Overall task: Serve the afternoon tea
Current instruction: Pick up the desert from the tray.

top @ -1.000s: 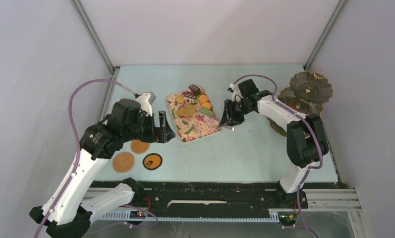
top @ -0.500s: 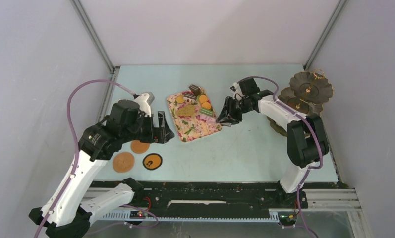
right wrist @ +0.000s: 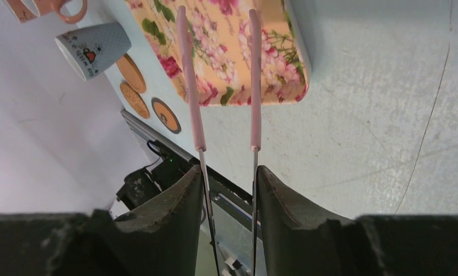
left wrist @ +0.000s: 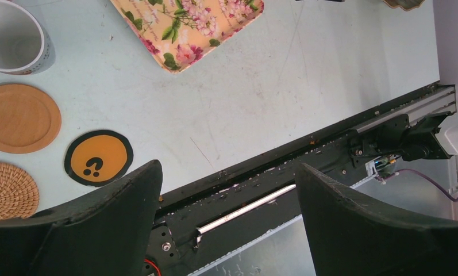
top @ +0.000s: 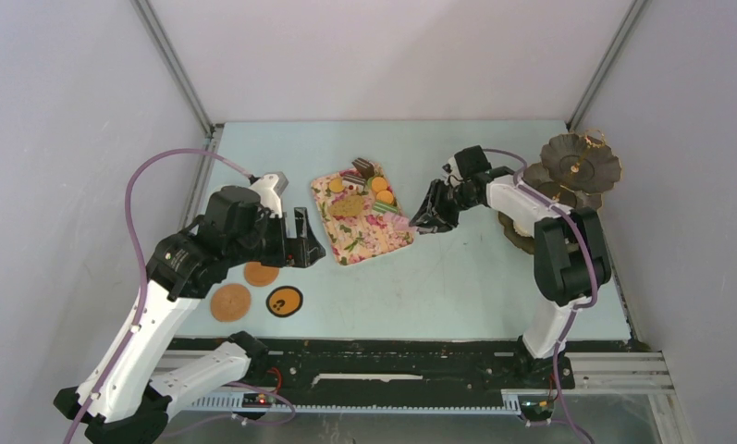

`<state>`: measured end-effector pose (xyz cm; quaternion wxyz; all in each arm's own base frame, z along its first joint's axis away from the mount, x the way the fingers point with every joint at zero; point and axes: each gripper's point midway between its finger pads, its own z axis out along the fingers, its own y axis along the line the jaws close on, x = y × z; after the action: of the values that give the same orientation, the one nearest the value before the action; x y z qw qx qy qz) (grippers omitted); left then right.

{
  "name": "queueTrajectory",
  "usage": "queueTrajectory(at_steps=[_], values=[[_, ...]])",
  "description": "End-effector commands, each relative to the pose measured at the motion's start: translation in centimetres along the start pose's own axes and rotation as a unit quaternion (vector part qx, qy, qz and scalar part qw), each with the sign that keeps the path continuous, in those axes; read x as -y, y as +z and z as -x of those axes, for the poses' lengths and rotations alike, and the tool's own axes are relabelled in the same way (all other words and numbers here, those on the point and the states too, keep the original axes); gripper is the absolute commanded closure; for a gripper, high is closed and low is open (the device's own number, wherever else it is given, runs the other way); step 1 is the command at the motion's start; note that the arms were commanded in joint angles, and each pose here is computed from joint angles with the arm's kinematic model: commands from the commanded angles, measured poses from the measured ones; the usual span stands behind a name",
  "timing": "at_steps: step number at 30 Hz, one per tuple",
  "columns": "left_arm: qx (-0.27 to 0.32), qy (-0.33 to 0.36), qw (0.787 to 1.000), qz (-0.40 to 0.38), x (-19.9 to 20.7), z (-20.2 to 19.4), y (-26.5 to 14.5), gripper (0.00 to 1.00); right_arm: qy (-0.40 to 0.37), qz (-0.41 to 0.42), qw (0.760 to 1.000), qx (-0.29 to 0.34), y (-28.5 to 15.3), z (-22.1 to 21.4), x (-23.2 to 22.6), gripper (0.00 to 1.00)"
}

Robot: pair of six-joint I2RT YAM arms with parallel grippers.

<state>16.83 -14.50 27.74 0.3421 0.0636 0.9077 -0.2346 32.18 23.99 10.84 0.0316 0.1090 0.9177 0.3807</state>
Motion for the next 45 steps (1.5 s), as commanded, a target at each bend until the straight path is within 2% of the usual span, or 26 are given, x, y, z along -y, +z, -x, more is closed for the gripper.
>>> queueTrajectory(at_steps=[1,11,25,28,36,45], values=[[0.023,0.019,1.000,-0.007,0.4,1.1,-0.7,0.08,0.020,0.023,0.999,0.019,0.4,2.0,-0.7,0.59],[0.026,0.023,0.999,-0.004,0.3,1.2,-0.8,0.08,0.045,0.039,0.998,0.033,1.5,3.7,-0.7,0.60],[0.027,0.030,0.999,-0.004,0.4,1.2,-0.9,0.08,0.037,0.049,0.998,0.012,2.6,3.5,-1.0,0.64],[0.028,0.030,0.999,-0.003,0.4,1.2,-0.9,0.08,0.014,0.035,0.999,0.006,2.5,3.3,-1.4,0.69],[0.030,0.032,0.999,-0.002,0.4,1.3,-1.0,0.08,0.002,0.052,0.999,0.011,0.9,3.2,-3.5,0.94],[0.036,0.036,0.999,-0.003,0.5,1.6,-1.3,0.08,-0.019,0.048,0.998,0.033,-2.9,1.4,-5.1,1.00]])
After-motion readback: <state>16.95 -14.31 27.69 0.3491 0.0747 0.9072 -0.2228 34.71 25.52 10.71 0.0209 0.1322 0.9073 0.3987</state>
